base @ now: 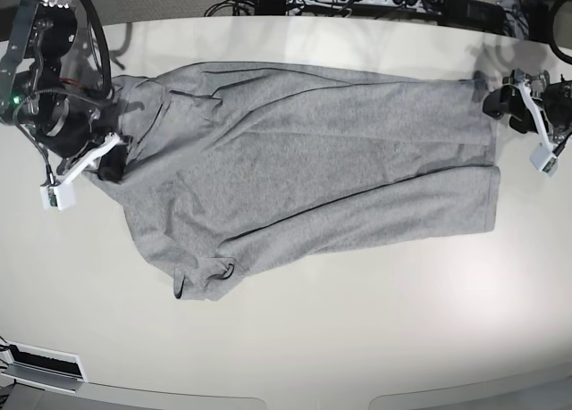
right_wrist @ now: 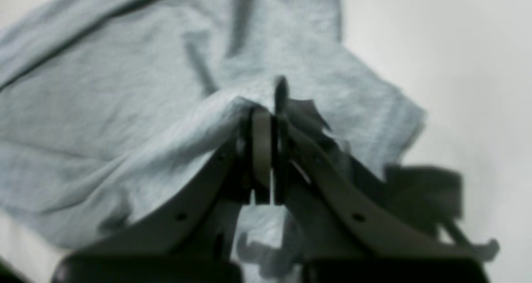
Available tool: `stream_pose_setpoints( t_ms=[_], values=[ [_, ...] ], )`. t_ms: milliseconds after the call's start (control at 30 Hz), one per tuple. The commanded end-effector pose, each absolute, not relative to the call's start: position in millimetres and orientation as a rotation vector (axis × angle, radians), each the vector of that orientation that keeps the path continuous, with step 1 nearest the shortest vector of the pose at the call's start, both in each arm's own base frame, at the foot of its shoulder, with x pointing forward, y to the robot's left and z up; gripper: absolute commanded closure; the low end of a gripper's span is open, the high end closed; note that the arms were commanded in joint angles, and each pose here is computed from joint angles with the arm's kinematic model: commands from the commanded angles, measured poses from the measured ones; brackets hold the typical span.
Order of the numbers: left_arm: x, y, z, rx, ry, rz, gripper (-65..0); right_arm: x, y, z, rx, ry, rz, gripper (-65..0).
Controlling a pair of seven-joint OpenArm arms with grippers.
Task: Layout the t-shirt on the table in an organized manner, then fold the t-shirt properly
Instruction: 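Pull the shirt collar edge with the right gripper to smooth it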
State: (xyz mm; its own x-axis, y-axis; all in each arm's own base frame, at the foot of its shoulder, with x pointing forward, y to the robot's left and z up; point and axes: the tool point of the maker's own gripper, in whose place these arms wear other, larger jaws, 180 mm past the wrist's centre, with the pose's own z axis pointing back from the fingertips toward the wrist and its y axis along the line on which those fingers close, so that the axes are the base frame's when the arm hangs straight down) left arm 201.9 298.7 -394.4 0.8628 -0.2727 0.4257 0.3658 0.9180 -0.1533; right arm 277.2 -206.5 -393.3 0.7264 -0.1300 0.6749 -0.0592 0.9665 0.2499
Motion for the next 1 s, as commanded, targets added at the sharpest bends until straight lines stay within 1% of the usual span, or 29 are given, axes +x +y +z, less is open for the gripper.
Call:
stream_pose_setpoints(
  t_ms=[0, 67, 233, 300, 333, 433, 467, 500, 633, 700, 767, 867, 967],
  values=[
    [212, 305, -382, -0.217, -0.443, -0.353, -40.3, 290, -215, -380, 0.234, -0.811, -0.048, 0.0],
    [212, 305, -382, -0.217, -0.444, -0.353, -40.3, 291, -222, -381, 0.199, -0.805, -0.058, 0.0],
    [213, 305, -382, -0.217, -0.446, -0.353, -40.3, 291, -223, -381, 0.190, -0.803, -0.060, 0.0],
    [213, 305, -382, -0.216, -0.446, -0.354, -40.3, 292, -229, -382, 0.162, -0.805, -0.076, 0.0],
    [213, 305, -382, -0.215, -0.446, -0.354, -40.3, 292, -233, -382, 0.148, -0.804, -0.100, -4.6],
    [213, 305, -382, -0.215, -0.446, -0.354, -40.3, 290, -248, -384, 0.101, -0.792, -0.186, -28.0],
    [213, 305, -382, -0.215, -0.446, -0.354, -40.3, 290, -252, -383, 0.091, -0.790, -0.206, -33.3],
    [213, 305, -382, -0.215, -0.446, -0.354, -40.3, 290, -255, -383, 0.083, -0.789, -0.220, -35.2],
    [213, 305, -381, -0.215, -0.446, -0.355, -40.3, 289, -259, -382, 0.074, -0.787, -0.229, -34.9],
    [213, 305, -382, -0.214, -0.445, -0.355, -40.3, 293, -242, -374, 0.118, -0.811, -0.088, -32.2],
    [213, 306, -382, -0.209, -0.443, -0.362, -40.3, 292, -216, -359, 0.224, -0.836, 0.065, -29.7],
    [207, 305, -383, -0.209, -0.418, -0.452, -40.3, 277, -179, -330, 0.378, -0.866, 0.303, -29.7],
    [196, 298, -384, -0.248, -0.377, -0.555, -40.3, 255, -170, -315, 0.420, -0.840, 0.386, -29.7]
  ],
)
